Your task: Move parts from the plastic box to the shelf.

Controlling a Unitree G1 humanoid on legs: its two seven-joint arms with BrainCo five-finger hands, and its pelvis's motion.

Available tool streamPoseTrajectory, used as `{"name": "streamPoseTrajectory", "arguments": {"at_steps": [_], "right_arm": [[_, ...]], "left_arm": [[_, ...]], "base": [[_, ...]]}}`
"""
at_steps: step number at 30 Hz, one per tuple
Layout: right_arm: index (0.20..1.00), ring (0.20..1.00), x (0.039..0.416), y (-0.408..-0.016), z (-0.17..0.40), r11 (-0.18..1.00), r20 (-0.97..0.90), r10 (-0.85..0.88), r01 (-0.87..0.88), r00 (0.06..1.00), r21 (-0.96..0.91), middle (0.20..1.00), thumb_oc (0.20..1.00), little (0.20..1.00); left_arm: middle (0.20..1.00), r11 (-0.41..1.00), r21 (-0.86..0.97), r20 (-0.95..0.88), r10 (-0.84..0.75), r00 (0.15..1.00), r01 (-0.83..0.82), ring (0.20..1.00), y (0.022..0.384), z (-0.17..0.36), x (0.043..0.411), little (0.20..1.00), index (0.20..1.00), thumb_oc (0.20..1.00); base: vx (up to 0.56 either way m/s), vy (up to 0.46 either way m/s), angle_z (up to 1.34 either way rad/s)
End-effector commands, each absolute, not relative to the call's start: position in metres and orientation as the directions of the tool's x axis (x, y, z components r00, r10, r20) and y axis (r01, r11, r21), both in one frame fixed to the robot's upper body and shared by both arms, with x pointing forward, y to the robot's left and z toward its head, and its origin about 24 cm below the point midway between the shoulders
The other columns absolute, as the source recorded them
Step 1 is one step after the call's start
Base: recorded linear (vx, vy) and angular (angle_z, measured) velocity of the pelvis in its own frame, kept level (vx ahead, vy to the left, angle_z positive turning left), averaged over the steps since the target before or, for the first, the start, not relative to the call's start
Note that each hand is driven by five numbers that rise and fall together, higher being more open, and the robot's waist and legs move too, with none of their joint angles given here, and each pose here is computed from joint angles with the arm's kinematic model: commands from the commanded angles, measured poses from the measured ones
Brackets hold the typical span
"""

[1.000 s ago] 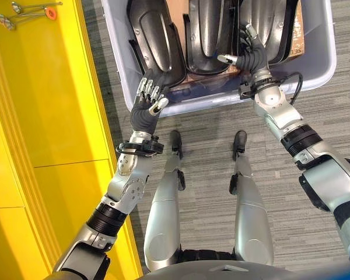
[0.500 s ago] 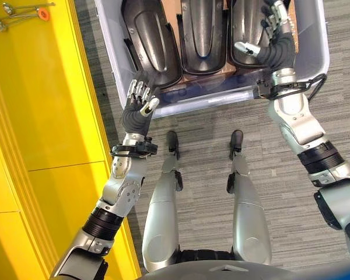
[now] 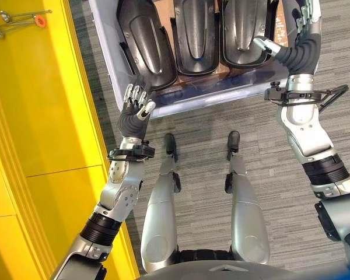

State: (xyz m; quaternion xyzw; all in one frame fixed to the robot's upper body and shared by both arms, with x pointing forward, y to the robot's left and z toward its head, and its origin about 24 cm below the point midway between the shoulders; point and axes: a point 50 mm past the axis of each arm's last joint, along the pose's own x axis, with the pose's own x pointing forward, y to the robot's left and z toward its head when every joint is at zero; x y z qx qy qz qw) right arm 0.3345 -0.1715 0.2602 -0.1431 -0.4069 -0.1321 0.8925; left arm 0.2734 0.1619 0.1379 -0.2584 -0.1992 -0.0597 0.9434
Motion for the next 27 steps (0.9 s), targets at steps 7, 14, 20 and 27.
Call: {"name": "streamPoseTrajectory", "arguments": {"at_steps": [7, 14, 20, 27], "right_arm": [[1.0, 1.0, 0.343, -0.194, 0.305, 0.789, 0.832, -0.311, 0.612, 0.46, -0.043, 1.0, 1.0, 1.0], [1.0, 1.0, 0.358, -0.205, 0.307, 0.71, 0.808, -0.359, 0.699, 0.468, -0.089, 1.0, 1.0, 1.0], [1.0, 1.0, 0.376, -0.213, 0.309, 0.66, 0.762, -0.377, 0.73, 0.526, -0.177, 1.0, 1.0, 1.0], [1.0, 1.0, 0.386, -0.211, 0.304, 0.654, 0.731, -0.365, 0.718, 0.576, -0.239, 1.0, 1.0, 1.0]], "left_arm": [[1.0, 0.852, -0.431, 0.555, -0.009, 0.832, 0.297, 1.0, 0.157, 0.165, 0.256, 1.0, 1.0, 1.0], [1.0, 0.846, -0.432, 0.555, -0.023, 0.832, 0.312, 1.0, 0.152, 0.164, 0.258, 1.0, 1.0, 1.0], [1.0, 0.837, -0.414, 0.557, -0.077, 0.827, 0.357, 1.0, 0.142, 0.164, 0.258, 1.0, 1.0, 1.0], [1.0, 0.836, -0.415, 0.557, -0.079, 0.827, 0.359, 1.0, 0.139, 0.165, 0.26, 1.0, 1.0, 1.0]], "base": [[0.0, 0.0, 0.0], [0.0, 0.002, -0.03], [0.0, 0.0, 0.0], [0.0, 0.0, 0.0]]}}
